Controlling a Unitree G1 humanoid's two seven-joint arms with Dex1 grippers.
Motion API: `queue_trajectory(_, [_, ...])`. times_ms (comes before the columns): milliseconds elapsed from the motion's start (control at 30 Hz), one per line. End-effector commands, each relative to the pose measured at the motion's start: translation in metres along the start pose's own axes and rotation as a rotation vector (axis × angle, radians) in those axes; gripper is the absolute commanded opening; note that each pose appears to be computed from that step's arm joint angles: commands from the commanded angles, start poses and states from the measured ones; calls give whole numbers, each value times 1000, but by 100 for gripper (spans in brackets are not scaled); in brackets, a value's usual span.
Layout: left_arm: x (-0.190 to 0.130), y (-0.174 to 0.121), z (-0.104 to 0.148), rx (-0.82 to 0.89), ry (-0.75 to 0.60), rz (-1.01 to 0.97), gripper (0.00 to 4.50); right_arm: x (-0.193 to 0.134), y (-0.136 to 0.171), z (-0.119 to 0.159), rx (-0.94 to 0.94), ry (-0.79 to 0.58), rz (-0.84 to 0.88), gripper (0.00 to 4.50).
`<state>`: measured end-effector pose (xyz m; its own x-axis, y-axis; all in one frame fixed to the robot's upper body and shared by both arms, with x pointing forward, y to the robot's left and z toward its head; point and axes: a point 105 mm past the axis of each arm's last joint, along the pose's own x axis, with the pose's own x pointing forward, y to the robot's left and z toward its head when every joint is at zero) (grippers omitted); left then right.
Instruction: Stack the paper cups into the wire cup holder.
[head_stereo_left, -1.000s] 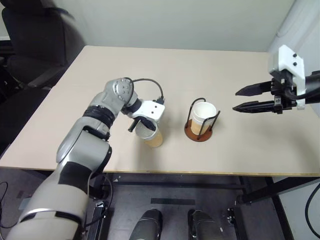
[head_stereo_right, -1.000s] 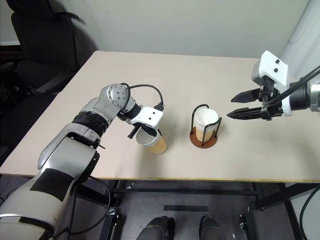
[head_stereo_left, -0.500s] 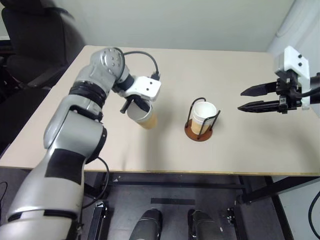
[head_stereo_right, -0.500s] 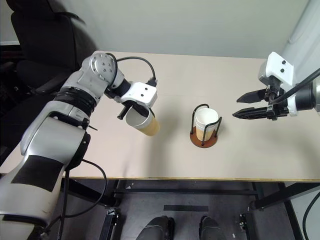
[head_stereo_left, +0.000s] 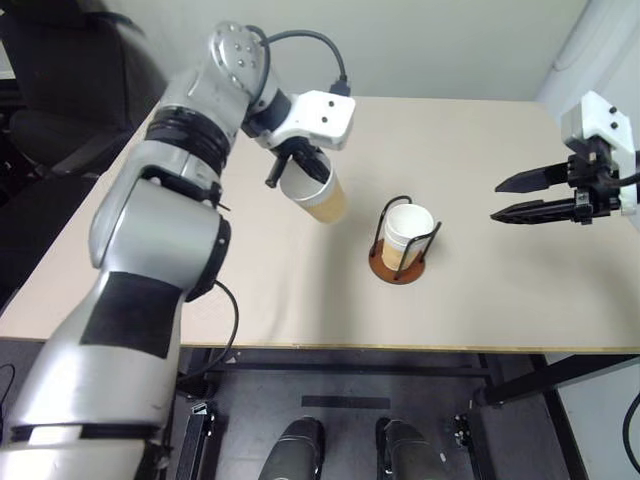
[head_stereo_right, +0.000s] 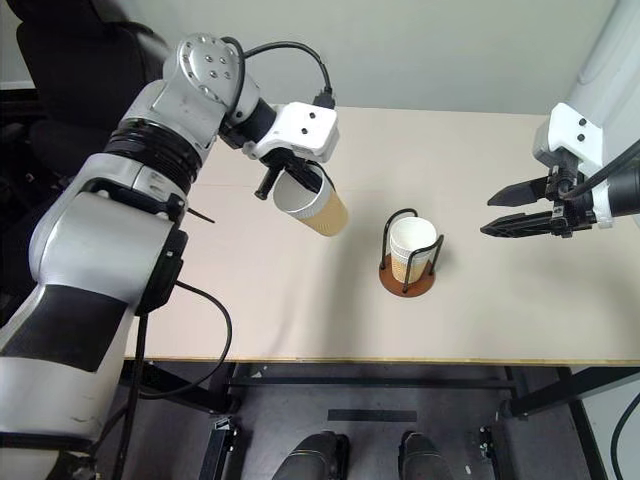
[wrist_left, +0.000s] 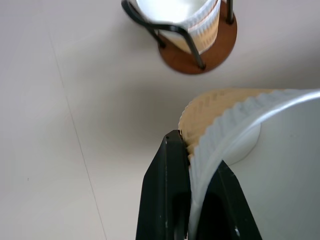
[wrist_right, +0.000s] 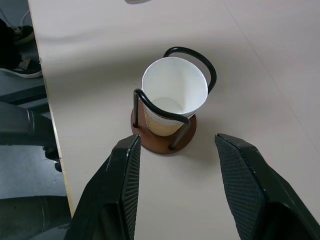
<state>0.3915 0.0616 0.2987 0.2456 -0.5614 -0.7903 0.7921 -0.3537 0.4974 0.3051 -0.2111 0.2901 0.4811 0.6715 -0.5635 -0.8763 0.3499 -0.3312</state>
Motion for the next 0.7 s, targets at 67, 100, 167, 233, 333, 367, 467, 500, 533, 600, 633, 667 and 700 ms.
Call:
queue_trajectory(67, [-9, 16, 42, 84, -52, 30, 3, -14, -6, 7, -42, 7, -53, 234])
queue_trajectory(100, [-8, 17, 46, 93, -59, 33, 3, -15, -6, 7, -43, 9, -54, 234])
queue_trajectory(167, [-5, 20, 56, 115, -73, 35, 3, -17, -6, 8, -44, 12, -59, 234])
queue_trajectory(233, [-3, 23, 65, 139, -75, 46, 3, -19, -5, 7, -43, 16, -64, 234])
queue_trajectory(333, [0, 27, 74, 153, -78, 69, 3, -22, -4, 5, -36, 22, -74, 234])
queue_trajectory(367, [1, 29, 76, 159, -78, 82, 3, -23, -4, 4, -32, 24, -78, 234])
queue_trajectory(467, [3, 33, 83, 170, -86, 111, 3, -25, -2, 3, -26, 27, -85, 234])
queue_trajectory(500, [3, 34, 86, 177, -89, 114, 3, -26, -2, 2, -22, 28, -88, 234])
queue_trajectory(533, [3, 35, 88, 183, -88, 117, 3, -26, -2, 2, -20, 28, -91, 234])
queue_trajectory(600, [4, 35, 89, 185, -91, 120, 3, -27, -1, 1, -17, 30, -94, 234])
queue_trajectory(633, [5, 36, 89, 185, -90, 123, 3, -27, -1, 1, -17, 29, -95, 234])
queue_trajectory(667, [6, 36, 89, 186, -89, 132, 3, -27, 0, 1, -16, 28, -96, 234])
queue_trajectory(700, [9, 37, 89, 186, -88, 136, 3, -27, 0, 1, -15, 27, -97, 234])
